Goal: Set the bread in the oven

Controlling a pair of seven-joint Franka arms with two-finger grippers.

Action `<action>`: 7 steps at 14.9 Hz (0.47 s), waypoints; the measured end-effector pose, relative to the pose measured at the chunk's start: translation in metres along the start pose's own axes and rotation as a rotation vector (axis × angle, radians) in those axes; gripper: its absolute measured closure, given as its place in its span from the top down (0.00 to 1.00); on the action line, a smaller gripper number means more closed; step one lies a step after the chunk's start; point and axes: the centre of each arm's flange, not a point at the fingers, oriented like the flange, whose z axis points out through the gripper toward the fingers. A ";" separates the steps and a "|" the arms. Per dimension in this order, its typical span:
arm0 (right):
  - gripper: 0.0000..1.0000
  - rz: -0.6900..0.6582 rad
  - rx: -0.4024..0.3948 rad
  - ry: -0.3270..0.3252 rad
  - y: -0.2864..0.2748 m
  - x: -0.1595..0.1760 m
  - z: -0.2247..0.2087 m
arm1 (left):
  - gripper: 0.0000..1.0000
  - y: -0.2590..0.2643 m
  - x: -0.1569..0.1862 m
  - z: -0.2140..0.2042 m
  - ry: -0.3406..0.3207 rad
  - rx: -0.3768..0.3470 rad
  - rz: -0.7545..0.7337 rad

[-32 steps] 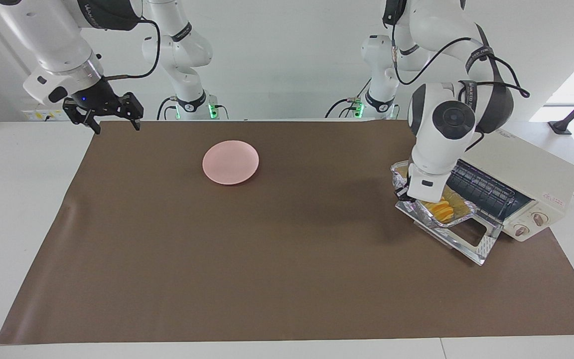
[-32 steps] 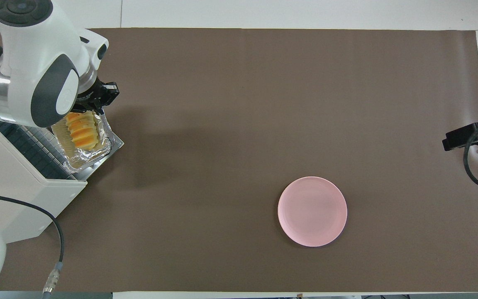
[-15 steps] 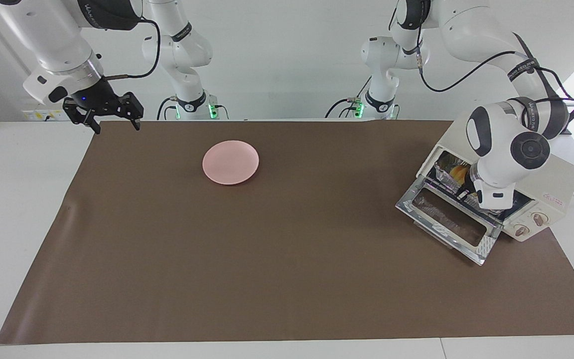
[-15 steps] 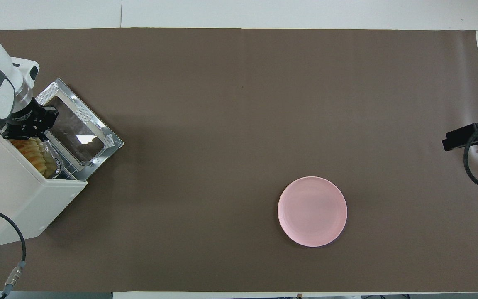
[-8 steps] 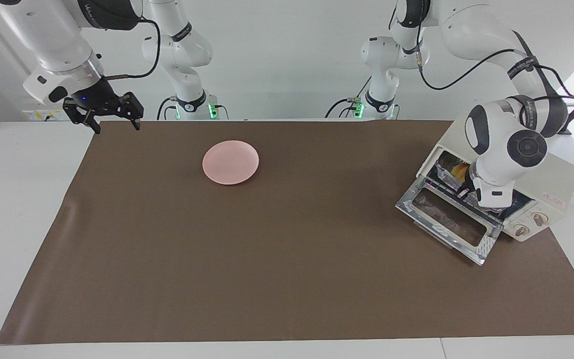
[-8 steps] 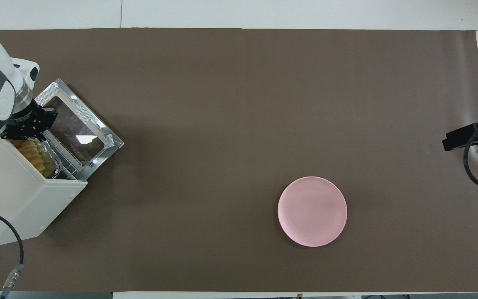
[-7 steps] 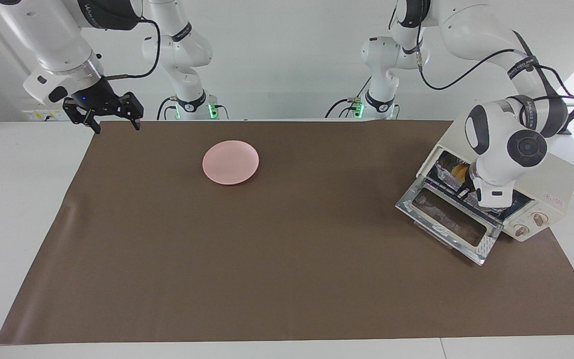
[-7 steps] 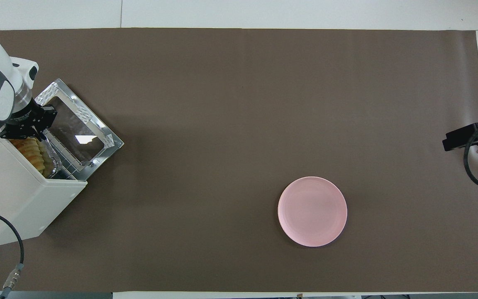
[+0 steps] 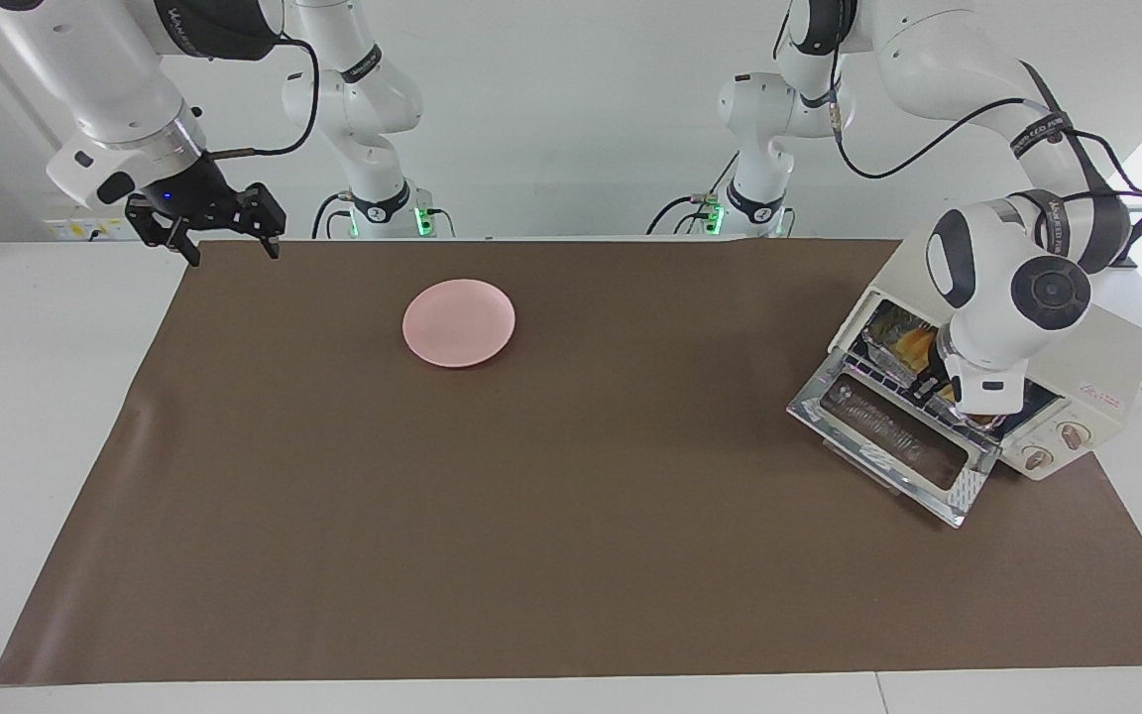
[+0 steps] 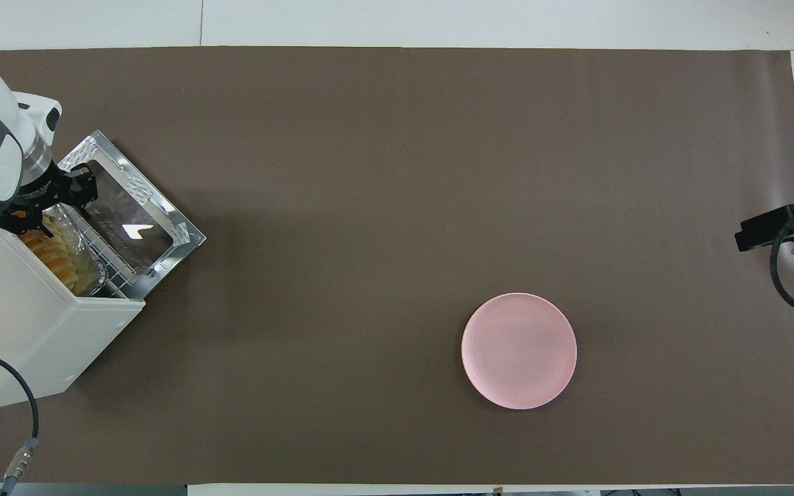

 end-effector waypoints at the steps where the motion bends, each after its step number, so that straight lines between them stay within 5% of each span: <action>1: 1.00 0.000 0.000 -0.001 0.000 0.000 0.000 | 0.82 0.001 0.000 -0.004 0.010 -0.006 0.002; 3: 1.00 0.000 0.000 -0.002 0.000 0.000 0.001 | 1.00 0.002 0.002 -0.014 0.028 -0.017 0.001; 7: 1.00 0.000 0.000 -0.003 0.000 0.000 0.001 | 1.00 0.006 -0.001 -0.037 0.062 -0.041 0.016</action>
